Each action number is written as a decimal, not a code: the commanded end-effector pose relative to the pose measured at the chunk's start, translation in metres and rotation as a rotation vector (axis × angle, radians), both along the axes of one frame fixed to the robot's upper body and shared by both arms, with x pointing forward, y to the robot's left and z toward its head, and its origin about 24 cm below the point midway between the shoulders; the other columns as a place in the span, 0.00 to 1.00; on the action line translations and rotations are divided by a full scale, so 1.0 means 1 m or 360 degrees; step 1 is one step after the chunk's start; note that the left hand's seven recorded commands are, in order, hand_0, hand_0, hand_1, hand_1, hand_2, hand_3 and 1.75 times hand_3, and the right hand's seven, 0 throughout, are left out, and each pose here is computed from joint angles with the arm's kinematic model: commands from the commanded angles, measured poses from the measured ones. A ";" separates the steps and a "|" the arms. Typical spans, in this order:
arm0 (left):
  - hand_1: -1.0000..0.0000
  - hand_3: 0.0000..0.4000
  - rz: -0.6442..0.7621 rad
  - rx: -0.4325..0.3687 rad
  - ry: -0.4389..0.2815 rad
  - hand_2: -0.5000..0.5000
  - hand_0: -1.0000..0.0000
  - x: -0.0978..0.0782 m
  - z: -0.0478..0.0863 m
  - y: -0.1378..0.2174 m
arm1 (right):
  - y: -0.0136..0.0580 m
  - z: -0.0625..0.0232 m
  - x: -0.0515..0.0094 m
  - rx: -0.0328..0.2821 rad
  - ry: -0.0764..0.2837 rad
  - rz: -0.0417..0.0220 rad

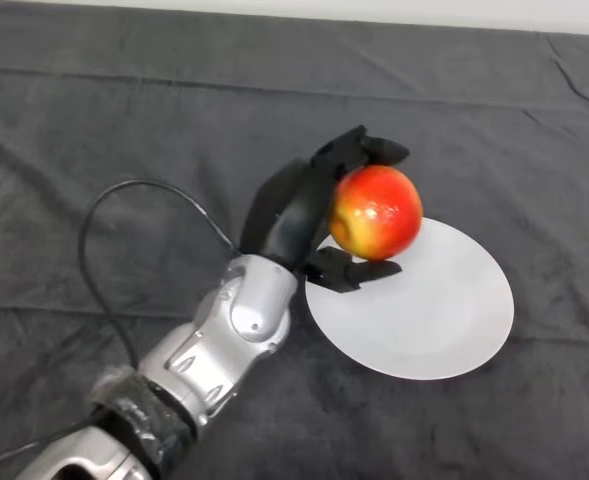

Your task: Move the apple to the plate

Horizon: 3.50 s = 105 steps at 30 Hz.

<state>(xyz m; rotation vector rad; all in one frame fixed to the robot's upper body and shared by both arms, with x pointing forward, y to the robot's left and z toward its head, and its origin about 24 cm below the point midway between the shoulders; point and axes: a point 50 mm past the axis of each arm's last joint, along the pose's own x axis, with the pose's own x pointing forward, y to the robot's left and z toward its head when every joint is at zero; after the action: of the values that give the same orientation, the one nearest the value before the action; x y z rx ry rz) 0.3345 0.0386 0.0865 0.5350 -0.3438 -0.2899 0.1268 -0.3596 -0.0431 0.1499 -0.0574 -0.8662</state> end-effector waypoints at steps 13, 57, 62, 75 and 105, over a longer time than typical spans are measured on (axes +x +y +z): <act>0.00 1.00 -0.0173 0.0079 -0.0063 0.50 0.00 -0.001 0.005 -0.042 | 0.0556 -0.0661 -0.0514 0.0446 0.0446 -0.0015; 1.00 0.00 0.0096 -0.0187 -0.0328 0.50 1.00 0.016 0.025 -0.020 | 0.0557 -0.0665 -0.0515 0.0446 0.0442 -0.0015; 1.00 0.00 0.0171 -0.0273 -0.0379 0.50 1.00 0.019 0.030 -0.004 | 0.0557 -0.0665 -0.0515 0.0446 0.0442 -0.0015; 1.00 0.00 0.0379 -0.0393 -0.0519 0.50 1.00 0.024 0.041 0.053 | 0.0557 -0.0665 -0.0515 0.0447 0.0442 -0.0015; 1.00 0.00 0.0876 -0.0438 -0.0749 0.50 1.00 -0.022 0.064 0.201 | 0.0558 -0.0663 -0.0515 0.0447 0.0442 -0.0015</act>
<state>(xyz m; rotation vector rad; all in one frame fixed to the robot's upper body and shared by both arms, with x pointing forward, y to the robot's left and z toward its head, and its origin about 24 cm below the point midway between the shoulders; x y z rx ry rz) 0.3172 0.2316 0.1485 0.3693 -0.6586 0.4210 0.1239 -0.3601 -0.0449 0.1427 -0.0486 -0.8696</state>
